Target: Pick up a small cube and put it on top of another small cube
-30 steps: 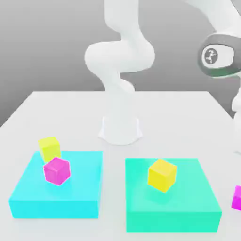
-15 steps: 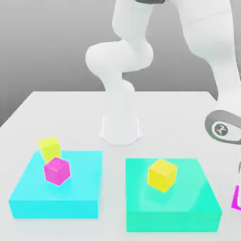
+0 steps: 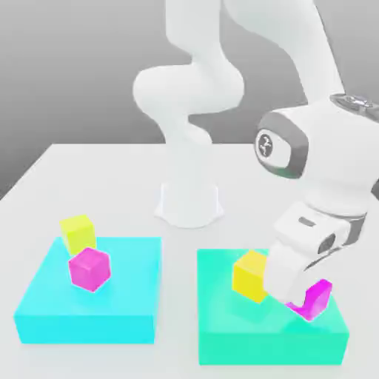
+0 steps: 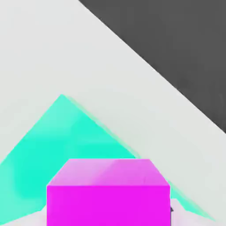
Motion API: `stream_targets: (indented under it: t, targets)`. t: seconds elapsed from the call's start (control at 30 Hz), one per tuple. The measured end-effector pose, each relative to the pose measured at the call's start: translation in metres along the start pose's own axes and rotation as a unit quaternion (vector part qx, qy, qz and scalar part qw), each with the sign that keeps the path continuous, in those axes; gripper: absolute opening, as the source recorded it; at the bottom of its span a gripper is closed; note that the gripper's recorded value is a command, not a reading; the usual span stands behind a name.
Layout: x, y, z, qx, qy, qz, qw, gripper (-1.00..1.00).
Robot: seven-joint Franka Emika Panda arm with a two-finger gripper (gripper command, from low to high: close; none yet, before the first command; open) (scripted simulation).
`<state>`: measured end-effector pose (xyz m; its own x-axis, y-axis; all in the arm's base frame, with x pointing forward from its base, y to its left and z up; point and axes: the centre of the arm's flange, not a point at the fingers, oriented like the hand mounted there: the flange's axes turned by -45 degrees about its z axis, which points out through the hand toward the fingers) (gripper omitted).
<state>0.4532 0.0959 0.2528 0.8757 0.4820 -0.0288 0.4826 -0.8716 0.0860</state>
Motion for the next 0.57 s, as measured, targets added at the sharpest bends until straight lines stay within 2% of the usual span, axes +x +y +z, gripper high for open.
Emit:
stream_targets:
  t: [0.13,0.27,0.43,0.47,0.57]
  targets:
    - [-0.090,0.118,-0.019,0.006,-0.009,0.178,0.984,-1.00]
    - [-0.197,0.180,-0.037,0.035,-0.006,0.333,0.942,-1.00]
    - [-0.225,0.188,0.009,0.047,-0.002,0.375,0.926,-1.00]
    - [-0.226,0.187,0.019,0.047,-0.002,0.376,0.925,1.00]
    - [-0.226,0.187,0.019,0.047,-0.002,0.376,0.925,1.00]
